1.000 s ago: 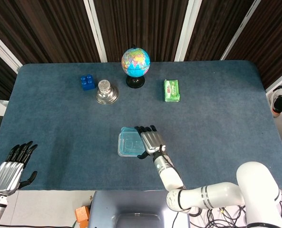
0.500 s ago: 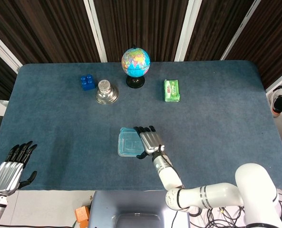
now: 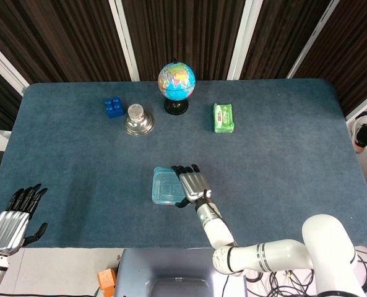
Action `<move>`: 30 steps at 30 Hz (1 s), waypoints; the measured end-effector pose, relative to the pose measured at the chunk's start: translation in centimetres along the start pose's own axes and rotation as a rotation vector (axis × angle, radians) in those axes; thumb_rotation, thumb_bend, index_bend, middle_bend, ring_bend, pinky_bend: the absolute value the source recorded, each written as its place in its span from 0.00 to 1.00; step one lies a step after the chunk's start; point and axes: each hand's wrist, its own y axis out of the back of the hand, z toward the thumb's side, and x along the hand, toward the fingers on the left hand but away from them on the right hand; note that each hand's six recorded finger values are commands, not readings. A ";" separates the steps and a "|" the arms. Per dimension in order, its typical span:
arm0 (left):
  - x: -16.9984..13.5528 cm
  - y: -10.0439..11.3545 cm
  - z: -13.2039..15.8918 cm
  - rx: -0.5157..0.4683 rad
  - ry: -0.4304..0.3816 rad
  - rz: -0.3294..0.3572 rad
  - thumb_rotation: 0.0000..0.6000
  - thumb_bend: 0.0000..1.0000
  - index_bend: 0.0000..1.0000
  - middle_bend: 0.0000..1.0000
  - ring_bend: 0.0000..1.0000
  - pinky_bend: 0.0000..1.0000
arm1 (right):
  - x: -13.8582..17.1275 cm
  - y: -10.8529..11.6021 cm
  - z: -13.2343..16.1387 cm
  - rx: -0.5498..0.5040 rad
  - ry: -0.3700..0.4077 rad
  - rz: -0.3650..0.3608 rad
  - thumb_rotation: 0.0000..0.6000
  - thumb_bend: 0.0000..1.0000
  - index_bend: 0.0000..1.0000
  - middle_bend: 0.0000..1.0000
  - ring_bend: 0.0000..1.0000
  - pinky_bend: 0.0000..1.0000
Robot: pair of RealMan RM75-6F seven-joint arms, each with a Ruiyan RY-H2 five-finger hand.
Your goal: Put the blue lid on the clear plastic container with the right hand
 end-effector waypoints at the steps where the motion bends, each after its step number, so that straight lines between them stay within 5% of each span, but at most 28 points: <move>1: 0.0 0.0 0.0 0.000 0.000 0.001 1.00 0.35 0.00 0.00 0.00 0.00 | 0.0 -0.1 0.0 0.001 -0.001 0.001 1.00 0.07 0.77 0.33 0.12 0.07; 17: 0.0 0.1 -0.1 -0.006 0.000 0.003 1.00 0.35 0.00 0.00 0.00 0.00 | -0.5 -0.9 0.1 0.019 -0.012 0.011 1.00 0.07 0.74 0.33 0.12 0.07; 24: -0.1 0.2 -0.1 -0.010 -0.001 0.004 1.00 0.35 0.00 0.00 0.00 0.00 | -0.5 -0.9 0.0 0.041 -0.028 0.023 1.00 0.07 0.56 0.33 0.12 0.05; 30: -0.1 0.2 -0.1 -0.012 -0.004 0.005 1.00 0.35 0.00 0.00 0.00 0.00 | -0.4 -0.9 -0.1 0.052 -0.031 0.024 1.00 0.07 0.50 0.32 0.10 0.04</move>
